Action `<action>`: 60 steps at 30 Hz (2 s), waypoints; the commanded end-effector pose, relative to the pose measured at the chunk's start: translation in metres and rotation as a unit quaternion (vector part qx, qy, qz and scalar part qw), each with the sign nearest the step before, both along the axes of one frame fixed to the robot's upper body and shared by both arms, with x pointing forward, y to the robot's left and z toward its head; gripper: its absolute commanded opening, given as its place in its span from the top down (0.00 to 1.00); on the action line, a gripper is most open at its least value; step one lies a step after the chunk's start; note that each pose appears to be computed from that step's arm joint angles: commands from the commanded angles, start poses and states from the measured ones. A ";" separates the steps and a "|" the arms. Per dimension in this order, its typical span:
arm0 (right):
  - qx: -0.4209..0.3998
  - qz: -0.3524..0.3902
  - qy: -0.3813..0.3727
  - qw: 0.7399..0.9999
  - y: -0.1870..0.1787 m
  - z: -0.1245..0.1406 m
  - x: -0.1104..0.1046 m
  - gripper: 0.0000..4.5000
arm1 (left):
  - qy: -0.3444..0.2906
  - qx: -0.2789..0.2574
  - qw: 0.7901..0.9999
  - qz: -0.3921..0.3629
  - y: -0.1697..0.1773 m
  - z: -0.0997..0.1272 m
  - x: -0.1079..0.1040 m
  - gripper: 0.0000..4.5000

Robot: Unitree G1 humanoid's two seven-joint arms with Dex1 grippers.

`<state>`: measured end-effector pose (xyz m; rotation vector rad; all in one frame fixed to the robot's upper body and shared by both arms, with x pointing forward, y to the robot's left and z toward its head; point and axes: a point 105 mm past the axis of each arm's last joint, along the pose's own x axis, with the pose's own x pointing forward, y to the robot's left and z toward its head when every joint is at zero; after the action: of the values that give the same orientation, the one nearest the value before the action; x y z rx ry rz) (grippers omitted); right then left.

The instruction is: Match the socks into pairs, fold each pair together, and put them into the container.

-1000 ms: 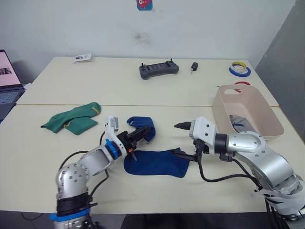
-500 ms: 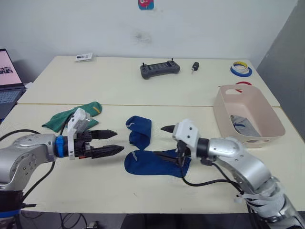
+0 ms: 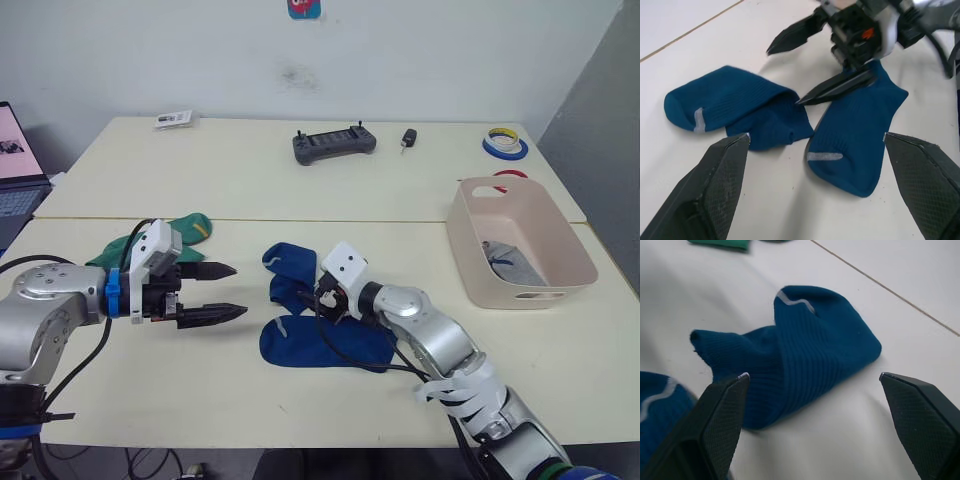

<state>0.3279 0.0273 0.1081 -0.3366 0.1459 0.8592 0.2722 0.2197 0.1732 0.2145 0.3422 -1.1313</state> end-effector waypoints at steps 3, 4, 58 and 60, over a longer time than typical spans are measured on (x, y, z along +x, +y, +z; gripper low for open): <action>0.026 -0.008 -0.035 0.999 0.005 0.015 0.004 0.29 | -0.028 0.009 0.999 -0.012 -0.006 0.010 0.001 0.00; 0.028 -0.008 -0.034 0.999 0.005 0.015 0.004 0.36 | -0.029 0.010 0.999 -0.012 -0.006 0.010 0.001 0.00; -0.017 0.131 -0.002 0.991 -0.027 0.032 0.001 1.00 | -0.132 0.074 0.988 -0.018 0.001 -0.003 0.009 0.00; -0.040 0.160 0.000 0.986 -0.032 0.034 0.000 1.00 | -0.132 0.076 0.988 -0.024 0.000 -0.005 0.008 0.00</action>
<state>0.3365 -0.0120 0.1286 -0.4324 0.1755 1.0921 0.2818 0.2219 0.1644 0.4774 0.2128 -1.0933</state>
